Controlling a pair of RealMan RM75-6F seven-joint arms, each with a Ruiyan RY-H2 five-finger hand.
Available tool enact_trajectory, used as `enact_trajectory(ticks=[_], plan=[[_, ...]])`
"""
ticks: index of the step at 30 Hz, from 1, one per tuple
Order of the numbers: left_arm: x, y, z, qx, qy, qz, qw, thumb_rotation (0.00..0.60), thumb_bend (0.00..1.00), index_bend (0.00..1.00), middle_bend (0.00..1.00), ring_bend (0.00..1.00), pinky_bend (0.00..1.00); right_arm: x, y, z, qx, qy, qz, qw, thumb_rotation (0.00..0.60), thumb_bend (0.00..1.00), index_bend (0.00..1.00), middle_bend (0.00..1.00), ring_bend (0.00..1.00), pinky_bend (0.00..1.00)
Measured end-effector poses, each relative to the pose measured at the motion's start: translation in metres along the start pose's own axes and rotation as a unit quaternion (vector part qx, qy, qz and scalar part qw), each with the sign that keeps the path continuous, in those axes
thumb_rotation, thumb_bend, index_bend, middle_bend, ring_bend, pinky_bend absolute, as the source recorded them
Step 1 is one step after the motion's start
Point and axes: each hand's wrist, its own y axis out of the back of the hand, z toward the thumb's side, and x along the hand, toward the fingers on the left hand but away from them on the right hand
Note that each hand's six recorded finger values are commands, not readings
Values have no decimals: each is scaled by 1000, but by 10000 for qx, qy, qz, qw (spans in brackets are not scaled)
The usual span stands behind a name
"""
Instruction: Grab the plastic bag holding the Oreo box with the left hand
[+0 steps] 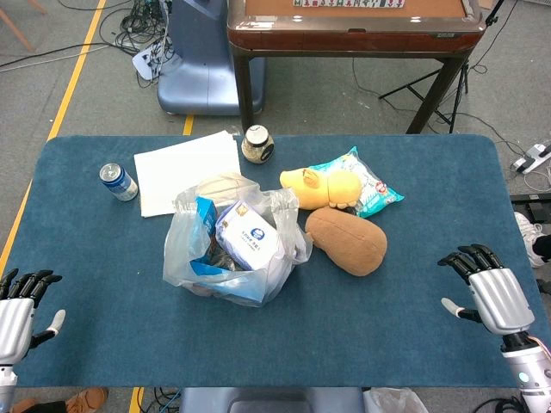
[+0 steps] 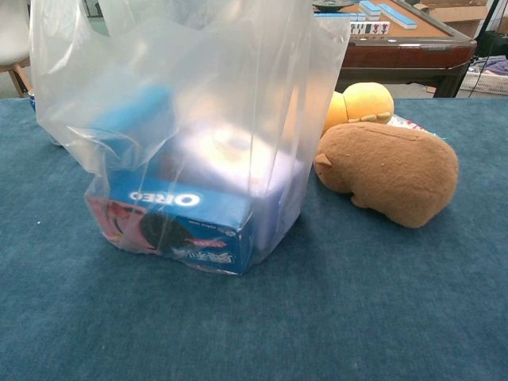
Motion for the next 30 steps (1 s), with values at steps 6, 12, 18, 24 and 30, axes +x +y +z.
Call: enact_trajectory(ticks=[6, 12, 18, 24, 30], plan=[[-1, 0, -2, -15, 48, -12, 10000, 600, 293, 262, 202, 175, 49, 0, 0, 1, -2, 9, 10, 10000, 600, 113, 334, 325, 178, 182], [-2, 3, -2, -140, 27, 7, 9999, 600, 294, 262, 203, 175, 49, -1, 3, 1, 8, 38, -46, 10000, 600, 112, 334, 325, 178, 182], [1, 8, -1, -526, -95, -1, 9986, 600, 291, 255, 202, 175, 49, 1, 5, 1, 1, 45, -107, 9999, 600, 112, 334, 325, 178, 182], [13, 14, 4, -1321, -410, -118, 9903, 600, 249, 219, 202, 173, 49, 3, 6, 2, 1, 47, -123, 9999, 600, 112, 334, 325, 178, 182], [33, 23, 20, -2319, -885, -424, 9678, 385, 227, 184, 202, 169, 49, 5, 7, 2, 0, 42, -138, 9999, 600, 113, 334, 325, 178, 182]])
